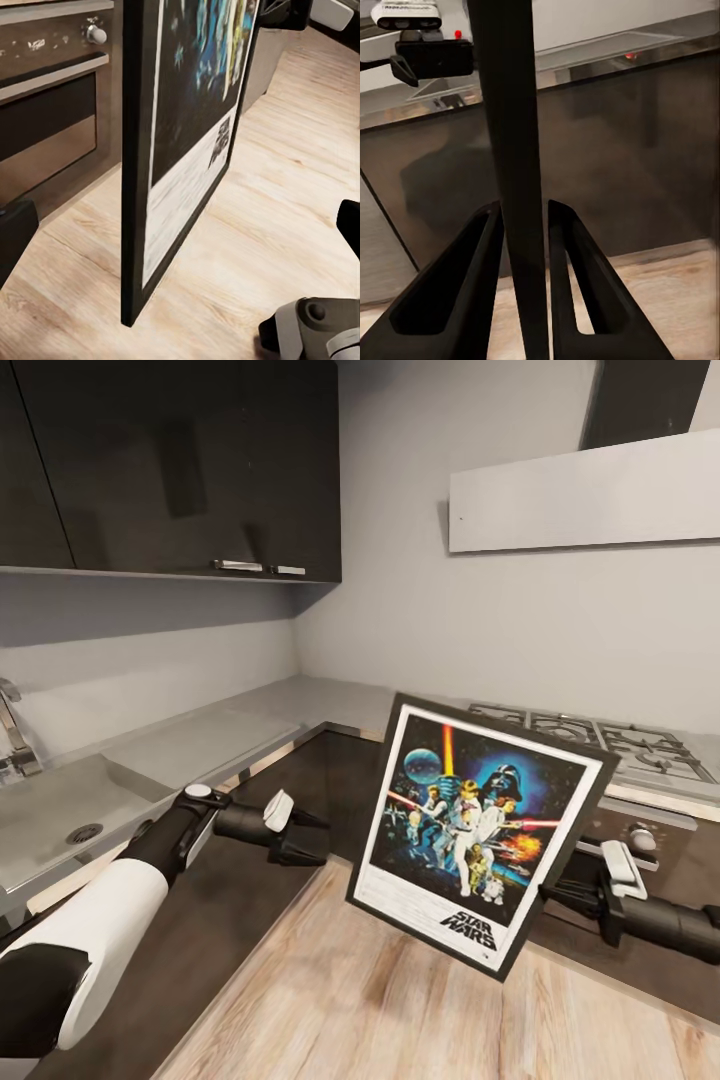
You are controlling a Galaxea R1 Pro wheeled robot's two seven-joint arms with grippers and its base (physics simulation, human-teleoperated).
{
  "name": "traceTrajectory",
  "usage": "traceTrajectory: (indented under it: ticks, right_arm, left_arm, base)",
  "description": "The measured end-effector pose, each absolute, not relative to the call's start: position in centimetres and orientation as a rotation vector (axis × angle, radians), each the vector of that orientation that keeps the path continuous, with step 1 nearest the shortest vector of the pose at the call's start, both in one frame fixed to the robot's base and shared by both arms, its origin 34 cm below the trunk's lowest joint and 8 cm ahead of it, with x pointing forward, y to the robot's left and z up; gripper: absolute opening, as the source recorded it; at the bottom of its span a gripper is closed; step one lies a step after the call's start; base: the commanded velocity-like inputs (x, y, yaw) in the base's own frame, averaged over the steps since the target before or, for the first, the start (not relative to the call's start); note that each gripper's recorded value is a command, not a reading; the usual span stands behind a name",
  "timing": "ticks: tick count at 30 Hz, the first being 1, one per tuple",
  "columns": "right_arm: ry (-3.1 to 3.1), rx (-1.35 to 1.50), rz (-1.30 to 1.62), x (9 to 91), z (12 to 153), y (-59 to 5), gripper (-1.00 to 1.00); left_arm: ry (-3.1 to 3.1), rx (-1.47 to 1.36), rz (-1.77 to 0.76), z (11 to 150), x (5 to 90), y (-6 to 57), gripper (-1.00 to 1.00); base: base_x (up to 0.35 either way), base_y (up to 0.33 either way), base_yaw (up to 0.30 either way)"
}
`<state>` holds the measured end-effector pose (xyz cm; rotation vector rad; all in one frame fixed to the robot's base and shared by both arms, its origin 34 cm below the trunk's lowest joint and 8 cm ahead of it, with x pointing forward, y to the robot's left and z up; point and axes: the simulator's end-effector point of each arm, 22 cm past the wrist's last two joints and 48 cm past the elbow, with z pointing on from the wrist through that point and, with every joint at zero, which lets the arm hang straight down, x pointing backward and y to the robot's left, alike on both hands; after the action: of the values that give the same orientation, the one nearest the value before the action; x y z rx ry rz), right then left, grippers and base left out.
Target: Pick up the poster from the kitchen countertop and hang it on one of the wall nails in the kitchen.
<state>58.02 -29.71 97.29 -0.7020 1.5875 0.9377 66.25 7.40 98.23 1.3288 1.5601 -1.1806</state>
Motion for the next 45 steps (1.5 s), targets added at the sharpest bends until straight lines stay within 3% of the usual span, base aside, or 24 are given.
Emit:
traceTrajectory:
  ticks: [12, 28, 32, 45]
  right_arm:
    - [1.579, -0.632, 0.885, 58.2, 98.0, -32.4, -1.0]
    - [1.58, -0.61, 0.881, 58.1, 98.0, -33.0, -1.0]
    - [1.579, -0.609, 0.882, 58.1, 98.0, -33.0, -1.0]
    - [1.581, -0.607, 0.881, 58.2, 97.9, -33.0, -1.0]
  left_arm:
    - [1.636, 1.284, -1.272, 92.8, 63.3, 7.2, 1.0]
    - [1.972, 0.876, -1.158, 73.7, 56.8, 8.9, 1.0]
    - [2.07, 0.584, -1.053, 66.9, 55.1, 13.6, 1.0]
    - [2.125, 0.239, -0.92, 63.9, 54.7, 20.9, 1.0]
  base:
    - [0.0, 0.0, 0.0]
    - [0.0, 0.0, 0.0]
    - [0.0, 0.0, 0.0]
    - [0.0, 0.0, 0.0]
